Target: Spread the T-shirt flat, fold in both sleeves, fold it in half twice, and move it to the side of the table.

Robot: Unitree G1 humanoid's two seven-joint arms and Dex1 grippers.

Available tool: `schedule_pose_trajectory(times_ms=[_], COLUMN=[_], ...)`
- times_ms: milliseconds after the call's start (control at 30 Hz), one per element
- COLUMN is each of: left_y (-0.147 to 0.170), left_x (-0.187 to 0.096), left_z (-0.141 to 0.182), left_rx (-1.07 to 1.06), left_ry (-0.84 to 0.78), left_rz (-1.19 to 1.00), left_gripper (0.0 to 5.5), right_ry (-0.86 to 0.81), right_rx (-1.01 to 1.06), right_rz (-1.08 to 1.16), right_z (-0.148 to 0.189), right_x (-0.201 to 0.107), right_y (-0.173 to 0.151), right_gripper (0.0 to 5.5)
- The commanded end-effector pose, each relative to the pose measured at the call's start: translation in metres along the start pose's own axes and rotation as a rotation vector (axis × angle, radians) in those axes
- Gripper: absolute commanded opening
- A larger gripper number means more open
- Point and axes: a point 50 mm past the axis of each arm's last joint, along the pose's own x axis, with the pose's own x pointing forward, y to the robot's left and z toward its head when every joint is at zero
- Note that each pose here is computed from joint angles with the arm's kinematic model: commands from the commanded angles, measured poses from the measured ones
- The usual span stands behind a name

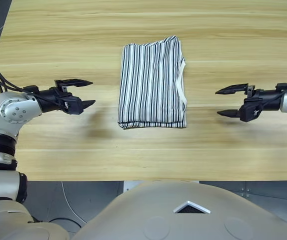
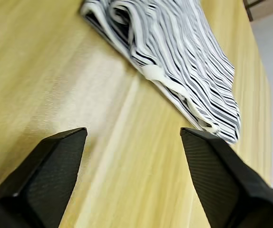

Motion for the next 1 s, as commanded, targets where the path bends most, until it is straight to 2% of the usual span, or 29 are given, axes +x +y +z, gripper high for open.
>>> schedule_pose_trajectory(times_ms=[33,200,333,633,1000], left_y=[-0.009,-0.041,-0.063,-0.074,-0.067], left_x=[0.023,0.051,0.051,0.047,0.056], left_z=[0.027,0.032,0.039,0.043,0.048], left_rx=[0.315,0.407,0.370,0.328,0.335], left_ry=[-0.132,-0.189,-0.265,-0.309,-0.336], left_rz=[-0.064,-0.158,-0.214,-0.243,-0.220], left_gripper=[3.08,3.08,3.08,3.08,3.08], right_ry=[-0.033,-0.086,-0.127,-0.161,-0.179], right_rx=[-0.068,-0.072,-0.086,-0.133,-0.184], right_rz=[0.007,-0.002,-0.013,-0.001,0.005], right_z=[0.003,0.007,0.013,0.019,0.022], right_x=[0.018,0.049,0.066,0.091,0.107], right_y=[-0.003,0.006,0.007,0.011,0.010], right_gripper=[3.57,3.57,3.57,3.57,3.57])
